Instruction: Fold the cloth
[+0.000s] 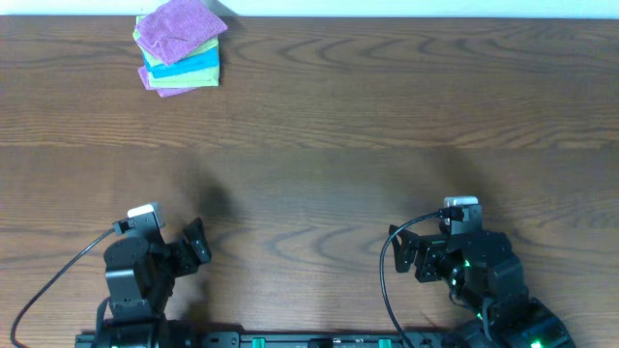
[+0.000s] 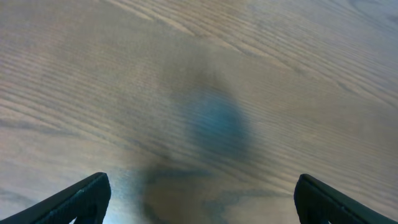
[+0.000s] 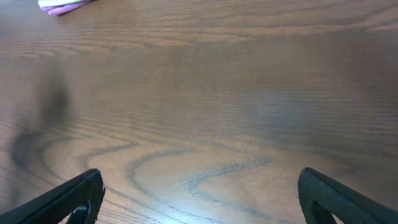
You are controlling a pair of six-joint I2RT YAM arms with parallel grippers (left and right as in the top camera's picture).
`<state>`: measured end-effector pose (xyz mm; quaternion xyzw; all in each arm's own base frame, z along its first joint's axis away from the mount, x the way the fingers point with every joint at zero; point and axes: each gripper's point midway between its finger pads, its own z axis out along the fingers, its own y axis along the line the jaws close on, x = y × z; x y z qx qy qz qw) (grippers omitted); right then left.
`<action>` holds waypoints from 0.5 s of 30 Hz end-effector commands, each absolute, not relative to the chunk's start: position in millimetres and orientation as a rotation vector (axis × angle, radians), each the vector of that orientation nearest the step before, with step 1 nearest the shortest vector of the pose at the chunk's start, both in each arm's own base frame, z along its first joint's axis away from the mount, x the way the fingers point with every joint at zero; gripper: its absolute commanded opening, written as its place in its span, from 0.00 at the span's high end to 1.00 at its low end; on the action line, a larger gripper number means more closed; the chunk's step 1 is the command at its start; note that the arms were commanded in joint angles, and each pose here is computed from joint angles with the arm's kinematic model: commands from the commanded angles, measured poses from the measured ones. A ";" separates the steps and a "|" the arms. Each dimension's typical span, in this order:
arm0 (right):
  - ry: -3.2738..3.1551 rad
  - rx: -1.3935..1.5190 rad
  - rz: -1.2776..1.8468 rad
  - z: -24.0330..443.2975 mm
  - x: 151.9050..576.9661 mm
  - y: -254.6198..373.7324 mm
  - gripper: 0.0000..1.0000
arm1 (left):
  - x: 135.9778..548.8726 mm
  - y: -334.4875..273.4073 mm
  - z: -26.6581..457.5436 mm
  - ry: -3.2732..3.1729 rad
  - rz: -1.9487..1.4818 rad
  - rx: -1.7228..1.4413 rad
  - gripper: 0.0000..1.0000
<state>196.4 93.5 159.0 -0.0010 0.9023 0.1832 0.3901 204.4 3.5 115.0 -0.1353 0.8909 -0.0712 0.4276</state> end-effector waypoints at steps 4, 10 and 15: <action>2.289 0.028 0.459 159.1 197.3 90.1 0.01 | 200.0 4.1 107.6 2.191 -0.119 -0.222 0.05; 2.289 0.028 0.459 159.1 197.3 90.1 0.01 | 197.6 5.8 98.2 2.181 -0.066 -0.147 0.05; 2.289 0.028 0.459 159.1 197.2 90.2 0.01 | 191.7 10.8 83.8 2.203 -0.031 -0.166 0.05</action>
